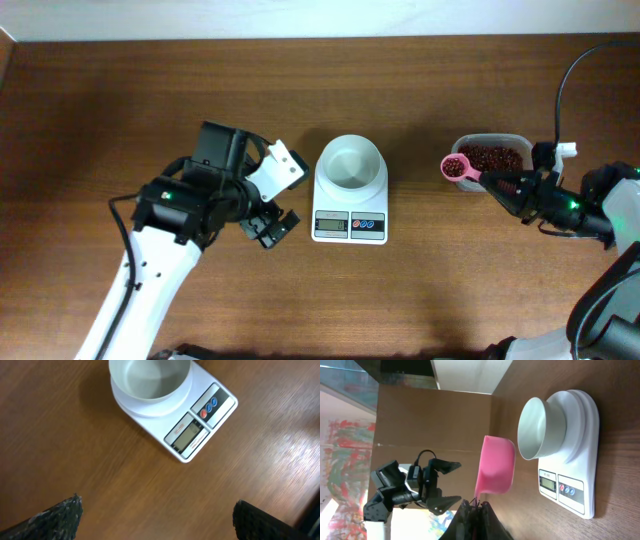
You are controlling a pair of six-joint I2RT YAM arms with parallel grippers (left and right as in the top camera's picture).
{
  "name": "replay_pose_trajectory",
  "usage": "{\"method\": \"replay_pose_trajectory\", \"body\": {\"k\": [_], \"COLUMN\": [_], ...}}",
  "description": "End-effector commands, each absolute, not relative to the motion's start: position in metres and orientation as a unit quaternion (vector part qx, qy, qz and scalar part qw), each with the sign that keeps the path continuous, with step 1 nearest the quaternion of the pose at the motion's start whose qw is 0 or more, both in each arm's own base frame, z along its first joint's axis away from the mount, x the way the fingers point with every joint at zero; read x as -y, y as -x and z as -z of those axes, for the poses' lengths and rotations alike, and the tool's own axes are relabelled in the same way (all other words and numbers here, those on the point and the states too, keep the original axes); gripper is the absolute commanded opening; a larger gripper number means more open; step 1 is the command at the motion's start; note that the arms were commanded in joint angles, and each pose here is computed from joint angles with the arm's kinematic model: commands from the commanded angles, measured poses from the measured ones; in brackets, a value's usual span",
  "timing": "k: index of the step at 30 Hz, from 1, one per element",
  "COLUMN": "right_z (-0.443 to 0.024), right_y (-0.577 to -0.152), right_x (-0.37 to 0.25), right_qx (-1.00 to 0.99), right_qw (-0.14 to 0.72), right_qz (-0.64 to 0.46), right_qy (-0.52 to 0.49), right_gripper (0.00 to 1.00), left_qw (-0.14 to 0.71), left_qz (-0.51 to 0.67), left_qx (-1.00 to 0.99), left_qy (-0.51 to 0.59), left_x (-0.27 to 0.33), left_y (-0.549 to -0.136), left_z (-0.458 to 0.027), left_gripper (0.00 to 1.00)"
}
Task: Scoop and weigh 50g on scale
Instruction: 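Withdraw the left gripper to the left of the scale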
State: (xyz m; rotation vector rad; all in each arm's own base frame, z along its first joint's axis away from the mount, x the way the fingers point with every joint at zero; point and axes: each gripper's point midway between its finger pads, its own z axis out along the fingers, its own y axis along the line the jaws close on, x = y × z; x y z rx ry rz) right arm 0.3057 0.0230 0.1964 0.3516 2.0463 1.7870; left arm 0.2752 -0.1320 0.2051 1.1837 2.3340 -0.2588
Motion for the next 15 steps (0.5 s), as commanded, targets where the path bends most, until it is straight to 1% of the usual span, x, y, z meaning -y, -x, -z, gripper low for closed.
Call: {"method": "replay_pose_trajectory", "body": {"k": [1, 15], "right_z": [-0.1935, -0.1936], "right_y": [-0.3047, -0.3047], "right_x": [-0.0252, -0.0253], "right_qx": [-0.734, -0.734], "right_qw": [0.198, 0.198], "right_qz": [-0.638, -0.638], "right_qy": [-0.121, -0.12], "right_gripper": [0.04, 0.04], "left_qw": [0.27, 0.269], "left_qz": [0.087, 0.088], "left_qx": [-0.827, -0.828], "left_qy": [-0.484, -0.484], "left_x": [0.132, 0.1319], "left_y": [-0.2745, -0.2739], "left_z": [-0.2146, -0.2143], "left_gripper": [0.99, 0.99]}}
